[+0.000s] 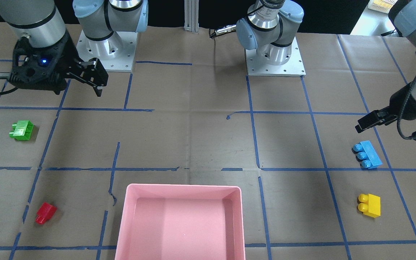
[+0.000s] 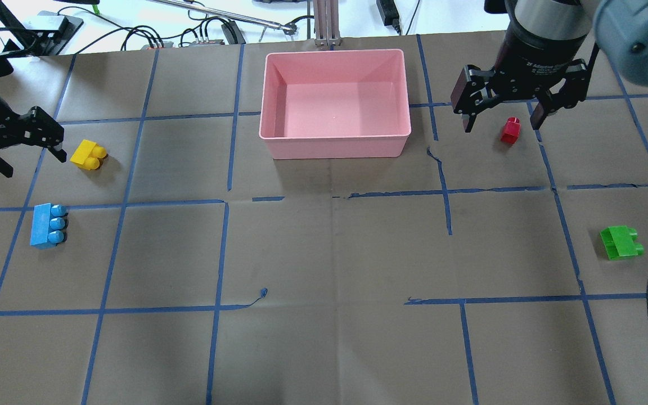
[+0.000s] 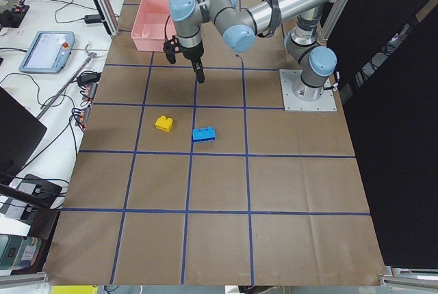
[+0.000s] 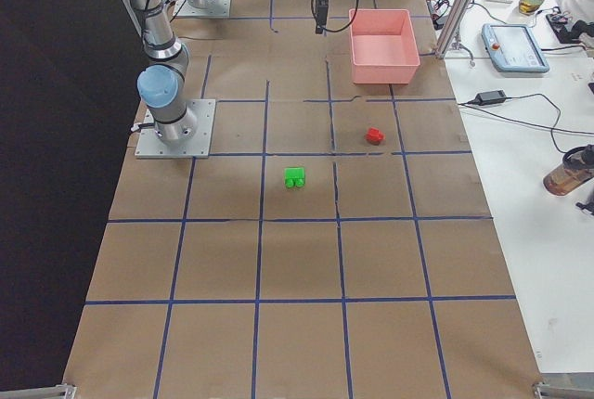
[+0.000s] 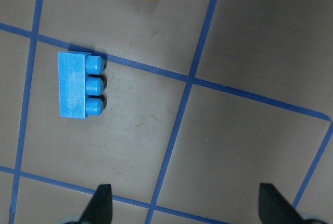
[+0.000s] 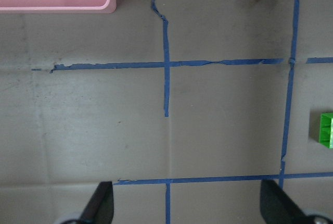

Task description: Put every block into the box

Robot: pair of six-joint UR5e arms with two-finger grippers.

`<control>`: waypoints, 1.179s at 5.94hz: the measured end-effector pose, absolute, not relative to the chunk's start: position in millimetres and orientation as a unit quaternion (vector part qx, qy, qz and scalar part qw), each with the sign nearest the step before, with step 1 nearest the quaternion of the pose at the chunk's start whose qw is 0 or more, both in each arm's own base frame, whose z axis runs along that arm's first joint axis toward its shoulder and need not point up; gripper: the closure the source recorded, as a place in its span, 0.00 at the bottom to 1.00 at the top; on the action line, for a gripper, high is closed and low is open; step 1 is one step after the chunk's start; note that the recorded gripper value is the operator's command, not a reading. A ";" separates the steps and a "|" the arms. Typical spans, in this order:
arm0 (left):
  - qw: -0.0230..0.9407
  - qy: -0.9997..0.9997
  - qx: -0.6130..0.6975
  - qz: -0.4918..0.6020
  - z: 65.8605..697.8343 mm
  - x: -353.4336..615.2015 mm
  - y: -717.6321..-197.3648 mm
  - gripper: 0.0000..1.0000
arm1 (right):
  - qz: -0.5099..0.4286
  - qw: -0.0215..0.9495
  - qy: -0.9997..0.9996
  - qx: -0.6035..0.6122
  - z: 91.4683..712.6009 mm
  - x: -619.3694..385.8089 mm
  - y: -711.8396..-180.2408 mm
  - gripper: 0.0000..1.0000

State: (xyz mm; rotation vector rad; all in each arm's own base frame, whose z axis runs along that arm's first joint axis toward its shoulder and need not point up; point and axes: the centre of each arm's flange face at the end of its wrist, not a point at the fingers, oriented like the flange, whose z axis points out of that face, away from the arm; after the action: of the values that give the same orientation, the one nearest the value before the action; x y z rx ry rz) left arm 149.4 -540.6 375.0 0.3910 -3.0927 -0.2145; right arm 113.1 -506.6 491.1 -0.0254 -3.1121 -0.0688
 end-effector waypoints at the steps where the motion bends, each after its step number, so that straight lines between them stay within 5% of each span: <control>1: 0.012 -0.993 0.098 -0.070 346.4 176.2 -543.0 0.01 | -0.026 0.012 -1.000 -0.009 488.9 67.3 -515.1 0.00; 7: -0.018 -0.999 0.037 -0.018 205.9 257.7 -499.9 0.01 | -0.028 0.022 -0.999 0.024 405.8 -168.0 -492.6 0.00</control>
State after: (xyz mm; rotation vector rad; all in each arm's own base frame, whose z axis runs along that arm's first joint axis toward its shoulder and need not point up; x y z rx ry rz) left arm 257.7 -499.9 205.9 0.1182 -3.1748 -0.0583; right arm -168.0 -492.6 405.8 0.0738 -3.0949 -0.0873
